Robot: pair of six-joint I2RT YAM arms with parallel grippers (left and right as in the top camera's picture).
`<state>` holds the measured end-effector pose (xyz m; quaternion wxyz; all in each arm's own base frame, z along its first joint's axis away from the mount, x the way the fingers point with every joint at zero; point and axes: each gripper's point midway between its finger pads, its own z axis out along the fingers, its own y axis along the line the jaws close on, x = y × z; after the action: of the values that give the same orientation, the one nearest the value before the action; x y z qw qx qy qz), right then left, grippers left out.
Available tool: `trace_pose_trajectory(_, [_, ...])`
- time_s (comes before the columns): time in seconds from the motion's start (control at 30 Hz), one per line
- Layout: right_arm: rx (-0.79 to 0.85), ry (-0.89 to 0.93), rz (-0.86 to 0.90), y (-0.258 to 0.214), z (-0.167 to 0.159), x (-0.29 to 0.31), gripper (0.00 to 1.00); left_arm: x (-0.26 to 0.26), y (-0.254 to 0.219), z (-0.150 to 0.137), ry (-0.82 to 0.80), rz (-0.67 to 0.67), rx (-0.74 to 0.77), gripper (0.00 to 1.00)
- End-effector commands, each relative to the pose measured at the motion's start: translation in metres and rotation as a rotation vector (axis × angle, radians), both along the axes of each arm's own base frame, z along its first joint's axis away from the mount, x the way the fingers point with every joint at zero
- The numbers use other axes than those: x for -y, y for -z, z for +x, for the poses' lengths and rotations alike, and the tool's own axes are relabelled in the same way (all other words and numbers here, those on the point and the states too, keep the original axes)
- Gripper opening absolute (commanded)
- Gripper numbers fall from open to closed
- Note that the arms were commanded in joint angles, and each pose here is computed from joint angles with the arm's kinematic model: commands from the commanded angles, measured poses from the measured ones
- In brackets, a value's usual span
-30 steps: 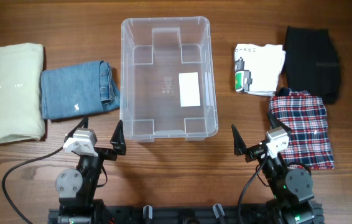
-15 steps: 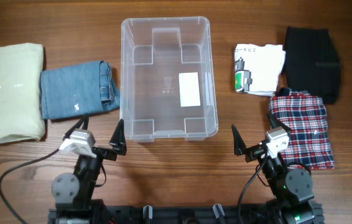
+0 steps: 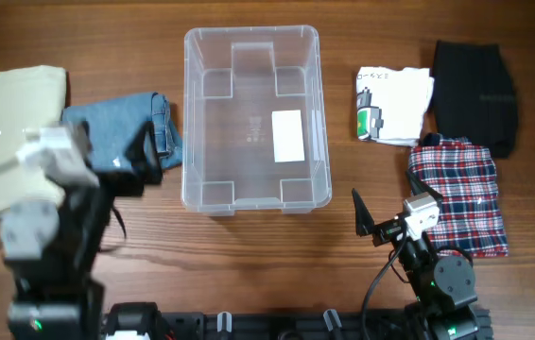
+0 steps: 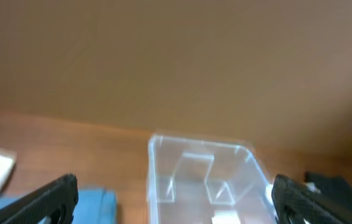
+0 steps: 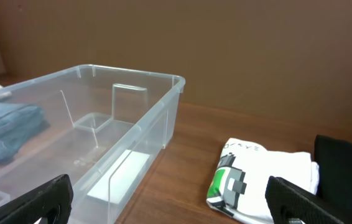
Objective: Pack container
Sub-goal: 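Move the left gripper over the folded cream cloth at far left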
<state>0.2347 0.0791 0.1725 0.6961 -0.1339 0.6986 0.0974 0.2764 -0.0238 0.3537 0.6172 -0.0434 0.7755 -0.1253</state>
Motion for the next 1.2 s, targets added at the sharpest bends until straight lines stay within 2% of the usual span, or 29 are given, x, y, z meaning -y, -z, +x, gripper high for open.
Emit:
trace_pose_trajectory(0.0, [0.009, -0.009, 0.001, -0.002, -0.001, -0.001, 1.0, -0.003, -0.047, 0.031, 0.068, 0.159, -0.1, 1.0])
trace_pose_trajectory(0.17, [0.009, -0.009, 0.001, -0.002, -0.001, -0.001, 1.0, -0.033, -0.077, 0.053, 0.058, 0.179, -0.269, 1.0])
trace_pose_trajectory(0.33, [0.009, -0.009, 0.001, -0.002, -0.001, -0.001, 1.0, -0.056, -0.091, 0.071, 0.002, 0.17, -0.273, 1.0])
trace_pose_trajectory(0.63, [0.009, -0.009, 0.001, -0.002, -0.001, -0.001, 1.0, -0.064, -0.085, 0.073, -0.03, 0.182, -0.299, 1.0])
trace_pose_trajectory(0.7, [0.008, -0.009, 0.001, -0.002, -0.001, -0.001, 1.0, -0.079, -0.078, 0.077, -0.091, 0.198, -0.329, 1.0])
trace_pose_trajectory(0.87, [0.009, -0.009, 0.001, -0.002, -0.001, -0.001, 1.0, -0.118, -0.045, 0.093, -0.249, 0.063, -0.444, 1.0])
trace_pose_trajectory(1.17, [0.009, -0.009, 0.001, -0.002, -0.001, -0.001, 1.0, -0.205, 0.034, 0.111, -0.418, -0.046, -0.658, 1.0])
